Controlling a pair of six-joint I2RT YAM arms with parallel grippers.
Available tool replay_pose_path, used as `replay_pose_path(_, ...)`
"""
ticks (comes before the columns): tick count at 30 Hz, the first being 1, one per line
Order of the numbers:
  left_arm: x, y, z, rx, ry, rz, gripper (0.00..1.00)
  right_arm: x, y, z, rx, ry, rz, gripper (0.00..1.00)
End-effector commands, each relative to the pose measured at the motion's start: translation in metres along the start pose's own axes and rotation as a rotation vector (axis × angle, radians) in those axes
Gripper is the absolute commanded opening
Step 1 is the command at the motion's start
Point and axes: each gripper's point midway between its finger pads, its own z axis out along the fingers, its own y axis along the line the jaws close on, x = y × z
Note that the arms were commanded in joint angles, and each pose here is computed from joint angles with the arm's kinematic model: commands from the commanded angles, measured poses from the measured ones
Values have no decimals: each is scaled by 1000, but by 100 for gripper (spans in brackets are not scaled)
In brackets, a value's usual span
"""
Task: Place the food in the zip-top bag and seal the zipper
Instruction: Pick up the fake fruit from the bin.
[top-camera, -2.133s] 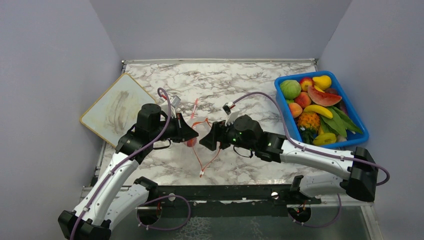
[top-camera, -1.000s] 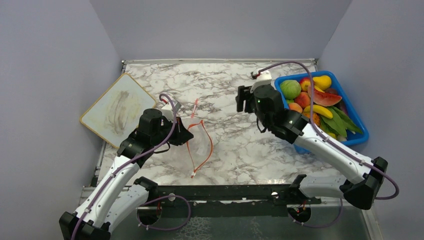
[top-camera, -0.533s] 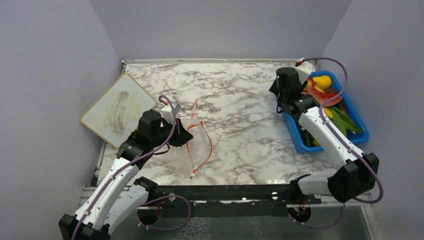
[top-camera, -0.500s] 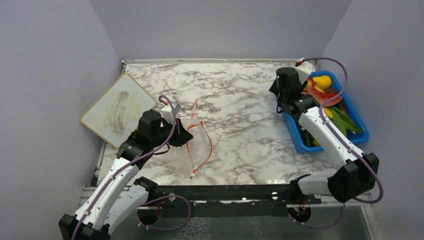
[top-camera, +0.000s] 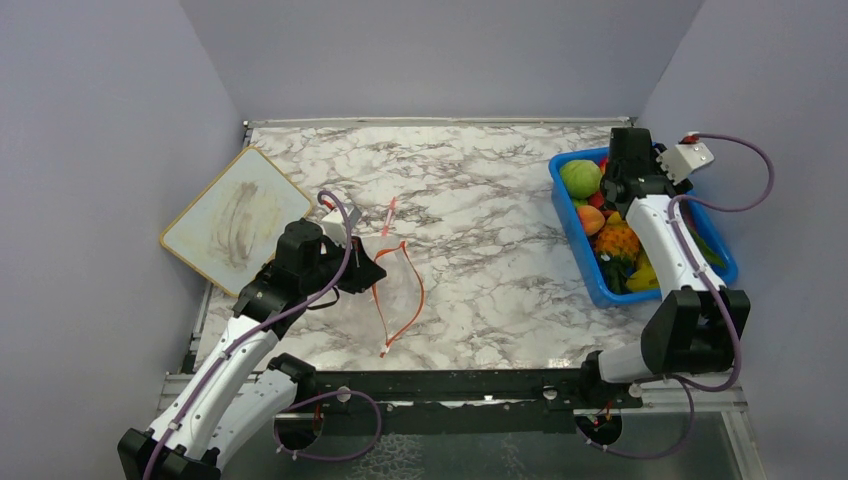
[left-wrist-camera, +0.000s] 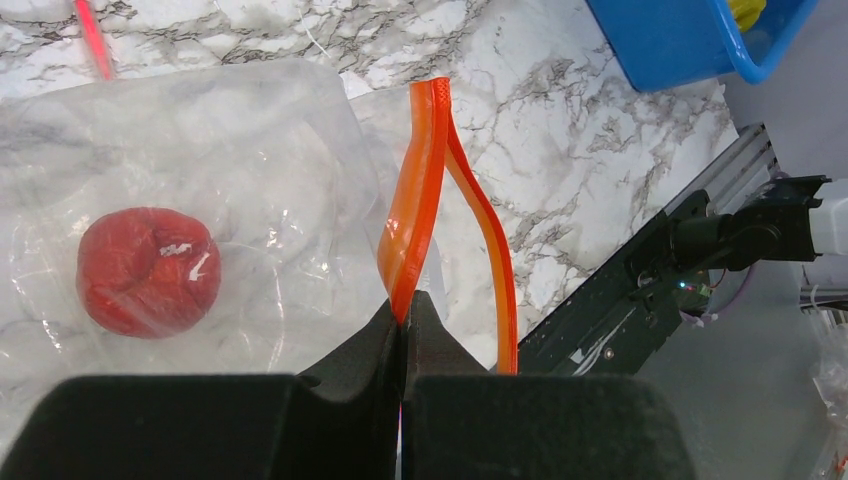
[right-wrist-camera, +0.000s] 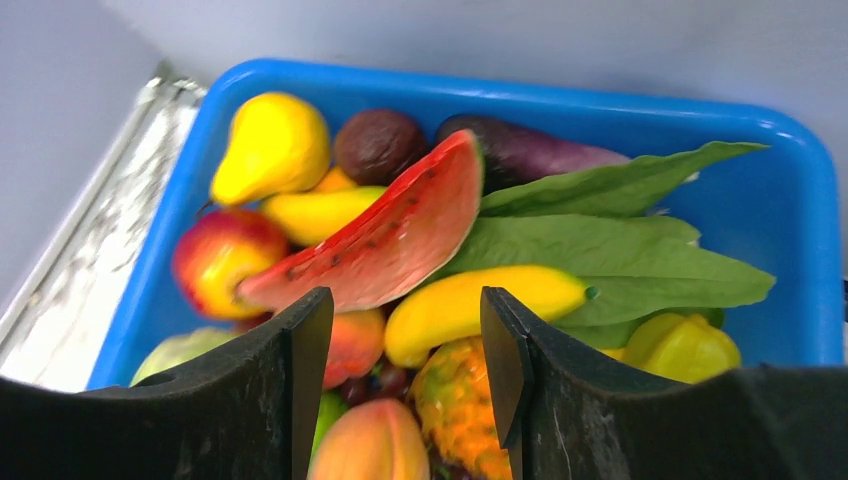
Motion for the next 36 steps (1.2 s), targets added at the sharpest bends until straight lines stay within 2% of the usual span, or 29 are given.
replay_pose_path(1,-5,3,2,-9,-23,24,0,-16,-20,27,167,-93,48,57)
replay_pose_path(9,-5,5,0,-26,-30,16,0,-11,-34,69,253,-62,109,58)
replay_pose_path(14,-7,6,-1,-35,-43,13,0,-13,-29,91,210,-24,142,62)
replay_pose_path(22,-11,5,-5,-41,-68,16,0,-12,-13,105,120,-17,158,62)
replay_pose_path(36,-12,4,-8,-41,-82,24,0,12,-18,115,154,35,143,60)
